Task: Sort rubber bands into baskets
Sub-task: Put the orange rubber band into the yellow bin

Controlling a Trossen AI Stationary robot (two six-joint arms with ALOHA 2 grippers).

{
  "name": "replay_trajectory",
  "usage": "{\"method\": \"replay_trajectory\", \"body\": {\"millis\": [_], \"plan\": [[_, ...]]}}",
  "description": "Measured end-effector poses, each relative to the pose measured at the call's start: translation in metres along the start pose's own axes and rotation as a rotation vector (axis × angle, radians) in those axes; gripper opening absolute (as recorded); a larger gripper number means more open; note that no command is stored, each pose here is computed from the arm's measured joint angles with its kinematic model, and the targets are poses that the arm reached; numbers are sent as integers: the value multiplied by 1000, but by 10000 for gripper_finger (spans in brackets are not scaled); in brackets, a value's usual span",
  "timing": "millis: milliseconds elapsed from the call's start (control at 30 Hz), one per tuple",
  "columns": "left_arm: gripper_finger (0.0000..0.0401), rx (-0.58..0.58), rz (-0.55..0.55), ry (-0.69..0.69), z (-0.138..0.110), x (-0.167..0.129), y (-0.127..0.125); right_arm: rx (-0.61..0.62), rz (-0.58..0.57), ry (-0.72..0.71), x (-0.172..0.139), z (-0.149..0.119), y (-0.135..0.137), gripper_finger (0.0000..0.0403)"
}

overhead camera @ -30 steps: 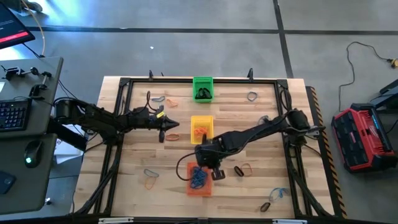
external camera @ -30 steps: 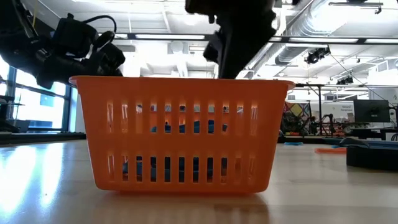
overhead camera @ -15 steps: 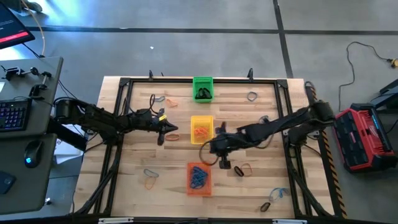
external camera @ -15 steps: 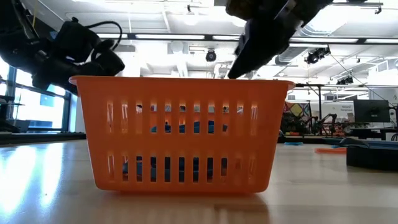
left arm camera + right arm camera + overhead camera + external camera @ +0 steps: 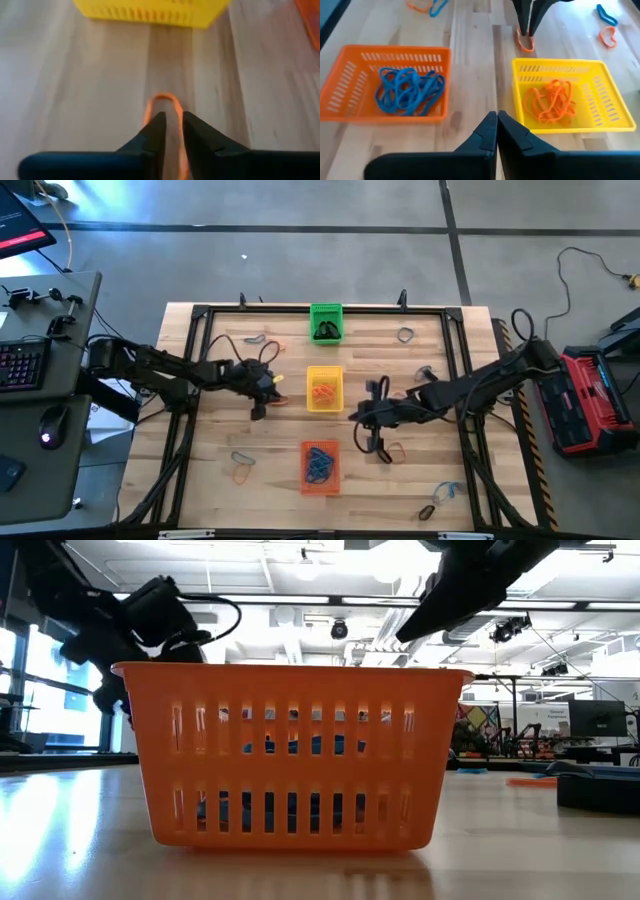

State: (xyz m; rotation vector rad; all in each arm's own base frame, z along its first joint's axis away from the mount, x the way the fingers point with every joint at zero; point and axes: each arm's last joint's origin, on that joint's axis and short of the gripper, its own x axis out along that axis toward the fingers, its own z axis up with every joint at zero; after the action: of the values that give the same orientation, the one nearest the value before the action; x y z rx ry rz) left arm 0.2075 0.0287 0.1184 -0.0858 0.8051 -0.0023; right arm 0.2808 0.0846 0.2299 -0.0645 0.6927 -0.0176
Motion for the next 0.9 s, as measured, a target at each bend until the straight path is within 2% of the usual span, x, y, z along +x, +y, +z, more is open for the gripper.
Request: {"method": "replay_trajectory", "body": {"millis": [100, 233, 467, 700, 900], "plan": [[86, 9, 10, 72, 1, 0, -4, -8, 10, -1, -1, -1, 4, 0], [123, 24, 79, 162, -2, -1, -7, -15, 15, -2, -2, -1, 6, 0], [161, 1, 121, 196, -5, -2, -7, -26, 5, -4, -2, -1, 7, 0], [152, 14, 138, 202, -6, -2, -7, -26, 6, -4, -2, -1, 7, 0], [86, 0, 165, 198, -5, -2, -6, -26, -5, -6, -2, -1, 7, 0]]}}
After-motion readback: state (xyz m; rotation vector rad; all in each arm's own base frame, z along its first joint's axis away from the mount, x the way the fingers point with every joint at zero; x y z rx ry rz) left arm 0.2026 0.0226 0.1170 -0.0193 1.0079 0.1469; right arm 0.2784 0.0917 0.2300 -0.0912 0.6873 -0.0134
